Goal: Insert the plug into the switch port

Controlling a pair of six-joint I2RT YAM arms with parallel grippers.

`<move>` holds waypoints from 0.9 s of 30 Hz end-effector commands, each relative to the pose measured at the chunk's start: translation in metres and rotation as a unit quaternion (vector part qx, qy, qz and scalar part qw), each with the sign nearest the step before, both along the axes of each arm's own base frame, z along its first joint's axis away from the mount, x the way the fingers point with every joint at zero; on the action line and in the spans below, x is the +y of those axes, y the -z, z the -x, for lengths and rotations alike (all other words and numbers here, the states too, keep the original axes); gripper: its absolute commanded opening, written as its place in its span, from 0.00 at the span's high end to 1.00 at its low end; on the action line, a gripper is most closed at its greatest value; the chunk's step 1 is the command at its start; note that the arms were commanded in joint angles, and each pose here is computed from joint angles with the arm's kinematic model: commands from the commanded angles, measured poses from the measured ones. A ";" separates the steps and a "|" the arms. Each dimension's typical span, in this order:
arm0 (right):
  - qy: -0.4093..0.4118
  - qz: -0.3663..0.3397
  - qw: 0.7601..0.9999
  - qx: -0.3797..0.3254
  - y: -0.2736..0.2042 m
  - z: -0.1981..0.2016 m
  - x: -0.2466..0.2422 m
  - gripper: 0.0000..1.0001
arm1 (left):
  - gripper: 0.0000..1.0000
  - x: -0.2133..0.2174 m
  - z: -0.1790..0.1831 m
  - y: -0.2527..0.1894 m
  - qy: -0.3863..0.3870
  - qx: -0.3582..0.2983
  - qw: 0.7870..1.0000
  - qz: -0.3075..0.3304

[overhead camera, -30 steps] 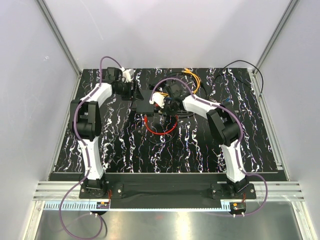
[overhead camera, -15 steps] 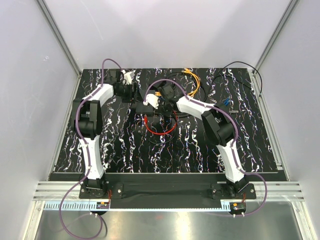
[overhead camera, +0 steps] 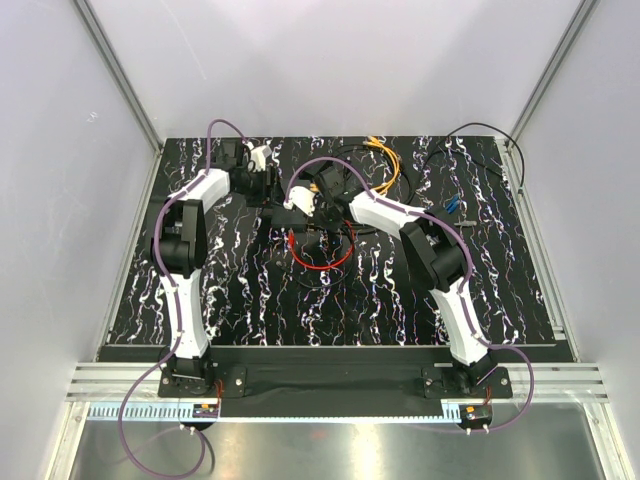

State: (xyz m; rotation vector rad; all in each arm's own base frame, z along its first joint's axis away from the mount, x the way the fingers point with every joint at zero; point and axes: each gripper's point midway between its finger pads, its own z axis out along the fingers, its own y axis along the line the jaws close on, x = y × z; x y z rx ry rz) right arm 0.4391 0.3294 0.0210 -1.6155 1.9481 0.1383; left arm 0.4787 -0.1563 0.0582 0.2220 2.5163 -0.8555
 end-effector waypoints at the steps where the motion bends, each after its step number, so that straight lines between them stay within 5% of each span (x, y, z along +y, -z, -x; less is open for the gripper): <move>1: -0.006 -0.013 1.000 -0.002 -0.003 0.002 0.018 1.00 | 0.33 -0.005 -0.011 -0.010 -0.003 -0.021 1.000 0.008; 20: -0.044 -0.027 0.999 0.010 -0.012 0.013 0.047 1.00 | 0.43 -0.023 0.023 0.029 0.011 0.046 0.999 0.021; 27: -0.059 -0.039 0.998 0.004 -0.020 0.016 0.067 1.00 | 0.64 -0.035 0.026 0.029 0.023 0.054 0.997 0.045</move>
